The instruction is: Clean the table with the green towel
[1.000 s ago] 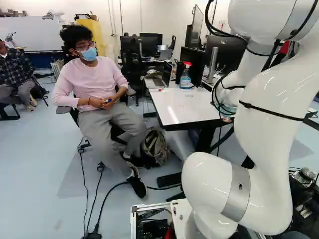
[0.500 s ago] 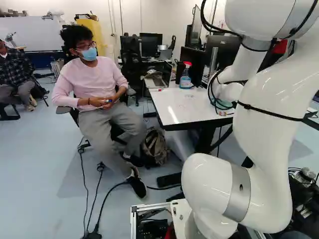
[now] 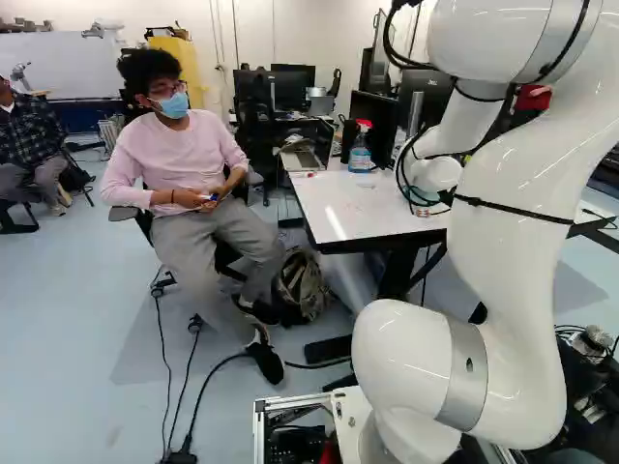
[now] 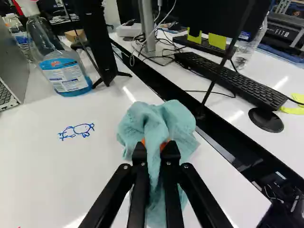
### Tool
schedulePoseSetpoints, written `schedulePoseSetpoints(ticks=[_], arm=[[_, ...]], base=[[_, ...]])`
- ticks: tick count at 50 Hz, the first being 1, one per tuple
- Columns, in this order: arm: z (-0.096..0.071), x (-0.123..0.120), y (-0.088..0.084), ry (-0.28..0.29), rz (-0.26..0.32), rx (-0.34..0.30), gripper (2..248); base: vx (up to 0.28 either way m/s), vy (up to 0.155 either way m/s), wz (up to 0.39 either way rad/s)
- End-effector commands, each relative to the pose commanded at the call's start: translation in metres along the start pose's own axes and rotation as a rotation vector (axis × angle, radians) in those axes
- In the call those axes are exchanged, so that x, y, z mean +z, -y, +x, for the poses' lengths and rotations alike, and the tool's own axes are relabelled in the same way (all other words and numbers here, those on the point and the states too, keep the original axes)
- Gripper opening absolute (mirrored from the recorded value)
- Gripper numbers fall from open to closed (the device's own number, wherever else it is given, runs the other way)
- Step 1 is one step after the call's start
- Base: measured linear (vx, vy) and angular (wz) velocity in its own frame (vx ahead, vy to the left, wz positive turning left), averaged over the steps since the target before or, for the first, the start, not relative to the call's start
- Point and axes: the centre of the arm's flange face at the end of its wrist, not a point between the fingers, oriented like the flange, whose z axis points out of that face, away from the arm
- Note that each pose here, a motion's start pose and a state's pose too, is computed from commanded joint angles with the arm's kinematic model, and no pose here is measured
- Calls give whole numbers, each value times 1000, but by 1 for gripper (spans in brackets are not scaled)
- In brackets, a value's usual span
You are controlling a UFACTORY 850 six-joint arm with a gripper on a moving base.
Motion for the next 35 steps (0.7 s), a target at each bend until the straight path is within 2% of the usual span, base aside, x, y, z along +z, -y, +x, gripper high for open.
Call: schedulePoseSetpoints(ticks=[35], arm=[[17, 41, 50, -24, 73, -39, 37]], base=[[0, 0, 0]])
